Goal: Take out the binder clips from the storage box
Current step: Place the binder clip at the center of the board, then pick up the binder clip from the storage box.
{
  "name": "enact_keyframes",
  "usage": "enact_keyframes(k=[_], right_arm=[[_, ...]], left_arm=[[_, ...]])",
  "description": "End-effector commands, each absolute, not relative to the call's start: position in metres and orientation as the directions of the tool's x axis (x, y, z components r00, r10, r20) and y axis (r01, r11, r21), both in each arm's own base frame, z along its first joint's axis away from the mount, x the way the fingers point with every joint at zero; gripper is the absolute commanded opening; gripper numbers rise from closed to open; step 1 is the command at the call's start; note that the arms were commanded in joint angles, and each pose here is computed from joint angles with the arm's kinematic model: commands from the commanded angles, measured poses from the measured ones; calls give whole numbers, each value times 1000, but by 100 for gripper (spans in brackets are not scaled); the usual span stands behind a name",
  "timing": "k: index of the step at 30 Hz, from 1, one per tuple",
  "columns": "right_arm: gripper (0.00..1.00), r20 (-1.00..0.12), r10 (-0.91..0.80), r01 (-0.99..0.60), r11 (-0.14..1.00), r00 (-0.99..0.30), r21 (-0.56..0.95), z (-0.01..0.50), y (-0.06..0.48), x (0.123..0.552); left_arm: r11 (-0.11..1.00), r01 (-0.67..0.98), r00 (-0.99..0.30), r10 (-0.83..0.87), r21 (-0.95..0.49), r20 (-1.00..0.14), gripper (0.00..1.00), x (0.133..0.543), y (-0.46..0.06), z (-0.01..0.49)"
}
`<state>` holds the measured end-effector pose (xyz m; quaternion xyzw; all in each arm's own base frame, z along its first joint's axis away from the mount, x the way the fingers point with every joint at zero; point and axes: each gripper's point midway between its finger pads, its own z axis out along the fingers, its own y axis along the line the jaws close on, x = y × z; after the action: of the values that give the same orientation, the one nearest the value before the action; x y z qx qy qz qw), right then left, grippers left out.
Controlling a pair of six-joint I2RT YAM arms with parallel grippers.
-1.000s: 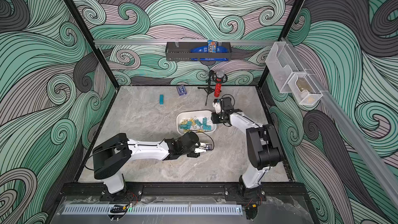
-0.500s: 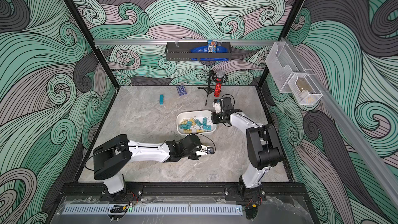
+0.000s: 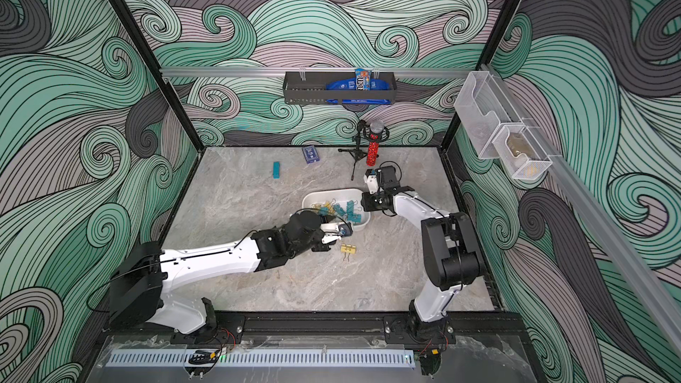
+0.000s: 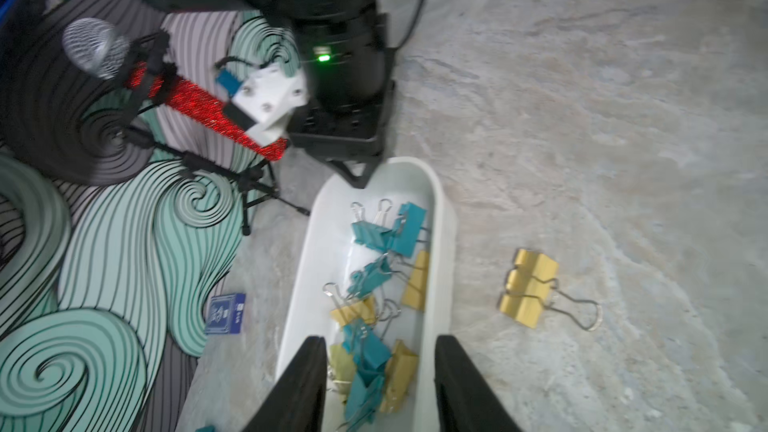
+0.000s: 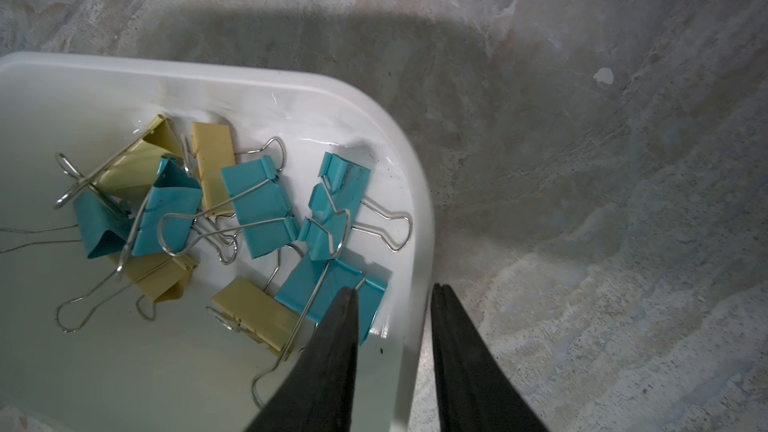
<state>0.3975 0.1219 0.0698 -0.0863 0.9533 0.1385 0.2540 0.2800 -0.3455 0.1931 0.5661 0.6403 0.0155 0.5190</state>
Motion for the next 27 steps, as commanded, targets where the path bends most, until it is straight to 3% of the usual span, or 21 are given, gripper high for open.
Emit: enact_keyframes(k=[1,10,17,27], right_arm=[[32,-491,-101,-243,941,-866,237,66,124,395],[33,-493,-101,-248,938,-864,243,68,126,394],[33,-490,-106,-254,936,-865,244,67,128,393],[33,-487,-109,-255,935,-867,246,65,128,392]], left_arm=[[444,712,64,731,545,-679,50,305,-326,185],[451,776,-85,767,440,-635,50,353,-329,143],[482,744,-164,803,462,-574,50,379,-324,123],[511,735,-295,833,445,-468,42,399,-314,88]])
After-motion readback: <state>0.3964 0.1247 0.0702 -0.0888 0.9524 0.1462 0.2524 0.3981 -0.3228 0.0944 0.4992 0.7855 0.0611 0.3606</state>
